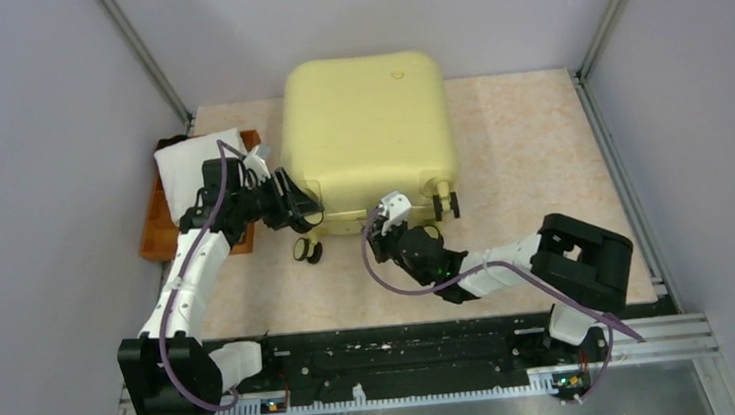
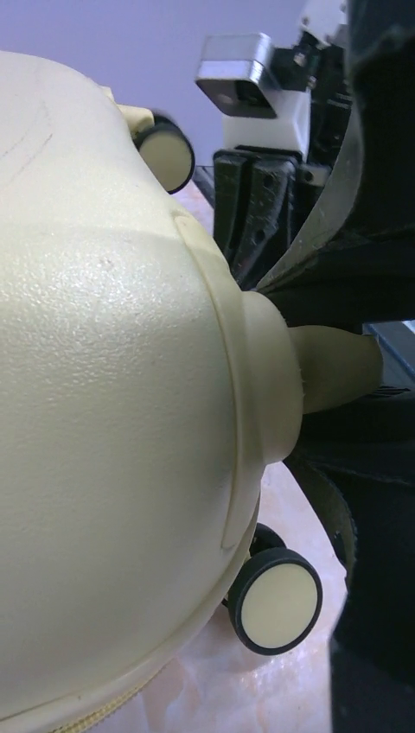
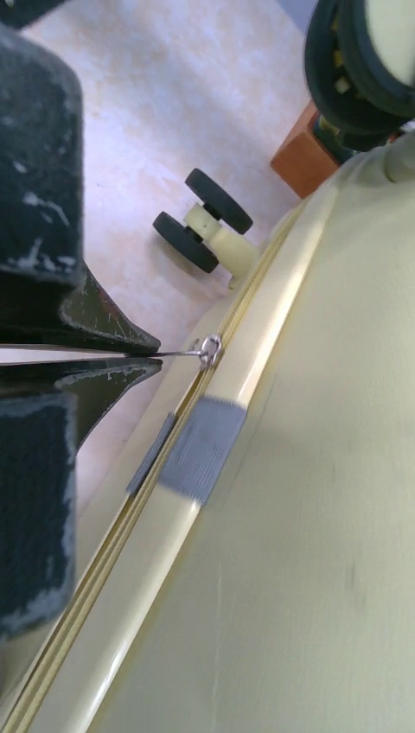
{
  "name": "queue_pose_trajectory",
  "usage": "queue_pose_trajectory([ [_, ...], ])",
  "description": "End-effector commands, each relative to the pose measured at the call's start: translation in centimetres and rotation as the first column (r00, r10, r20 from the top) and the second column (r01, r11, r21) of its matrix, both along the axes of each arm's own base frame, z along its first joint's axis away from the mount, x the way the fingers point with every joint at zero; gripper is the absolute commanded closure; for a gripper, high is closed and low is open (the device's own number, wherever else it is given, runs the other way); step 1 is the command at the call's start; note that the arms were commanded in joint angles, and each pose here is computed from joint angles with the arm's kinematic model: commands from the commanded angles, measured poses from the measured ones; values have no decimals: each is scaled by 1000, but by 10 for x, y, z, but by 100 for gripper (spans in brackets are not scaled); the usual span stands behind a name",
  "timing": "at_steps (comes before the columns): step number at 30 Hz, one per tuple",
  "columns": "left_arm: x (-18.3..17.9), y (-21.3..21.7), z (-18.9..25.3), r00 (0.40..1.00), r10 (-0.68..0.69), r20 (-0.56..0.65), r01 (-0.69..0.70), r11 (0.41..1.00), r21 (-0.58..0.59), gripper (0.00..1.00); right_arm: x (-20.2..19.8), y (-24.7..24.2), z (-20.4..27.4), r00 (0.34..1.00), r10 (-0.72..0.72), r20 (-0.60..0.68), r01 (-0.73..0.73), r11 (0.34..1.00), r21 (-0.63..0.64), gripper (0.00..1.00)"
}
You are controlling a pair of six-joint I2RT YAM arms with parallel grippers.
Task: Pack the luggage
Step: Zip the luggage at the center of the board.
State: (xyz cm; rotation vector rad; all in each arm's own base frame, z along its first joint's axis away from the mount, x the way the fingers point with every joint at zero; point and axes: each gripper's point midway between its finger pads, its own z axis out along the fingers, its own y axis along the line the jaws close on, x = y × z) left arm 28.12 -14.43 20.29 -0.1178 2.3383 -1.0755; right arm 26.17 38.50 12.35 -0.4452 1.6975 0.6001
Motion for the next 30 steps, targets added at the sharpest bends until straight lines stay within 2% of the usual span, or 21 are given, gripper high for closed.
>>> queue_pose_trajectory([
  [1,-28,-35,81,899,-259,354,308,947,-90,100,3,-36,17,996,-43,-78,55,986,160,100],
  [3,-33,-40,81,888,-275,368,325,942,-83,100,2,-50,19,997,-36,-69,49,981,188,100],
  [5,-41,-47,83,876,-291,386,350,932,-92,100,0,-47,25,1000,6,-20,-3,989,146,100],
  [9,-55,-68,87,850,-326,413,408,904,-126,100,-11,-17,32,988,150,28,-152,986,65,100],
  [16,-59,-86,92,830,-374,414,475,863,-171,100,-57,57,44,926,368,86,-372,927,42,100],
  [21,-59,-91,97,824,-388,413,497,845,-198,100,-67,78,36,909,412,64,-416,907,68,100],
  [23,-59,-92,99,818,-392,420,505,839,-201,100,-66,75,33,917,396,52,-399,913,85,91],
  [26,-59,-92,99,811,-400,428,515,835,-194,100,-51,48,34,955,294,23,-295,948,122,66],
  [28,-60,-92,98,803,-408,434,522,833,-182,100,-37,14,31,977,207,-42,-198,966,169,52],
  [30,-60,-91,94,797,-418,435,527,834,-164,100,-25,-26,25,987,99,-123,-72,977,202,48],
])
